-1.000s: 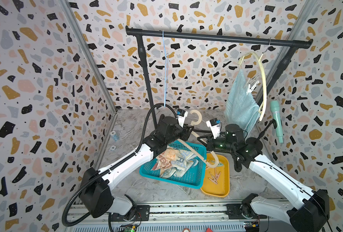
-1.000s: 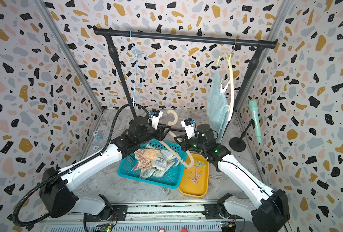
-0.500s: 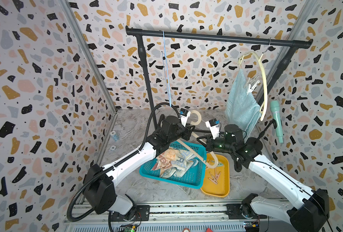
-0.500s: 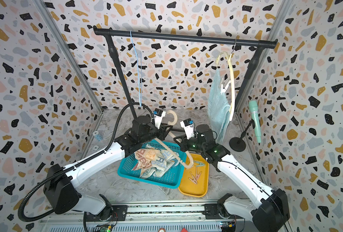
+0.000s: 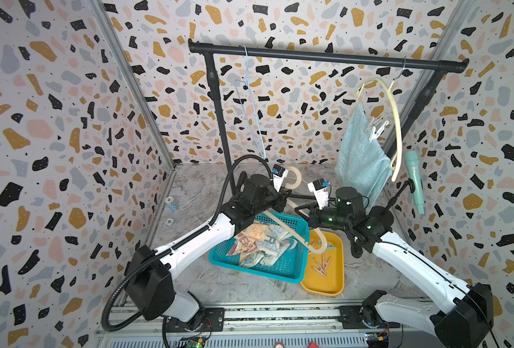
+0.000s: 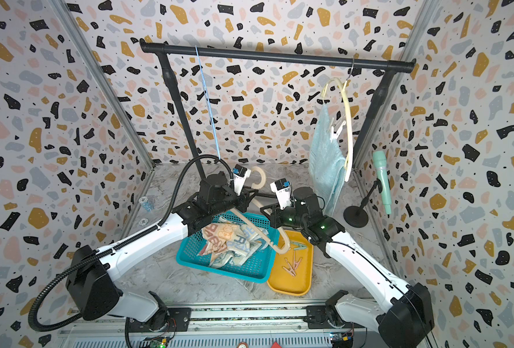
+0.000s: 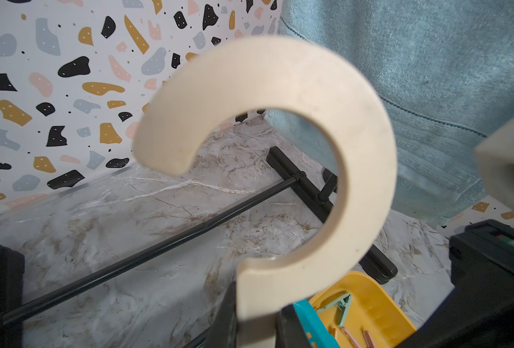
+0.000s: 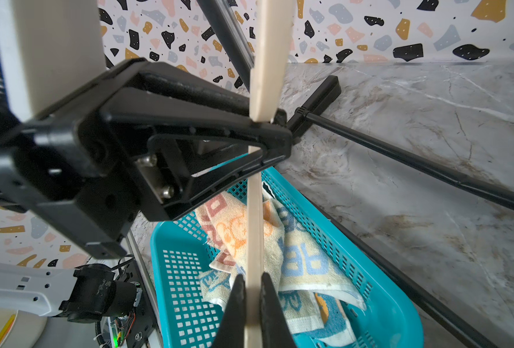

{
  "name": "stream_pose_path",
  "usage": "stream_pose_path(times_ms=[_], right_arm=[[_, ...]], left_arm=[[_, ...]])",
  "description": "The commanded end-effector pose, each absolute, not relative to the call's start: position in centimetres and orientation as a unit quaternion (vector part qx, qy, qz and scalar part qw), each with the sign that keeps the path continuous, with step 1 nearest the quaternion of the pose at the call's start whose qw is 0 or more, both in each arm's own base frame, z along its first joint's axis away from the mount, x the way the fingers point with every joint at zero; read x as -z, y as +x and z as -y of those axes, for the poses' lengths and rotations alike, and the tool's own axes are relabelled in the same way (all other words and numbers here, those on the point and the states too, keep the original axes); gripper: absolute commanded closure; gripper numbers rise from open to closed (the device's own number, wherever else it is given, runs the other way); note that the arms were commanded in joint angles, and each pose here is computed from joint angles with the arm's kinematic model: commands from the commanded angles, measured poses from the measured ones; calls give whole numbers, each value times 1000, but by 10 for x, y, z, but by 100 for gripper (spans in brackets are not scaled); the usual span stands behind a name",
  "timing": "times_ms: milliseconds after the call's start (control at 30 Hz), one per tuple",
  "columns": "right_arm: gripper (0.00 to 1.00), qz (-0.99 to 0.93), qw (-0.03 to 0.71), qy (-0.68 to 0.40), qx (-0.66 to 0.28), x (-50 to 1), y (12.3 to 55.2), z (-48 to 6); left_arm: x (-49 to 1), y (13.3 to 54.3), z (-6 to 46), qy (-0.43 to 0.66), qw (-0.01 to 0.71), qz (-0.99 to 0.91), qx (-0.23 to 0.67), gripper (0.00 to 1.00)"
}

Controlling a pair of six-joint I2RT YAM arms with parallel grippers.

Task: Remove the clothespins securing towels to the hanger
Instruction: Place the hanger on the clothesline.

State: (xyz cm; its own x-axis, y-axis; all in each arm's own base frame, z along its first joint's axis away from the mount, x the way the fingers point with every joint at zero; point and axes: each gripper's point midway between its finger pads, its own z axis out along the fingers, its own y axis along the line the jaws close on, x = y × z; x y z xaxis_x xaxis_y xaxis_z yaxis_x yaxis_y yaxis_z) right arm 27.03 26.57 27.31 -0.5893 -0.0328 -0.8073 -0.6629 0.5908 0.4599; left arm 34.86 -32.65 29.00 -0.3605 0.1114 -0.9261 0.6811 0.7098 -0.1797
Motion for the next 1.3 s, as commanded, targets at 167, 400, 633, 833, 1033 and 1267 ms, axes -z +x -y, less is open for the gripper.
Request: stream_pose_path(times_ms=[167,400,633,833,1033,1267], right_arm=[[64,-780,426,-219,-402,-297,266,-263],[58,-784,435,-209,-392,-302,254,-246],[55,-791,442,-187,-380,-302,247,-219],[55,-791,444,-176,-384,-305,239,-197],[56,-787,432,-196,-394,-307,224,-197],[60,-784,426,-206,-402,-308,209,-195]], left_arm=[[-320,356,322,204,536,-761,302,100],[-328,359,320,194,541,-759,305,100],[-339,356,315,195,547,-754,308,100],[-347,354,306,193,552,-753,301,100],[-353,355,299,186,556,-753,298,100],[-354,358,291,178,558,-756,292,100]])
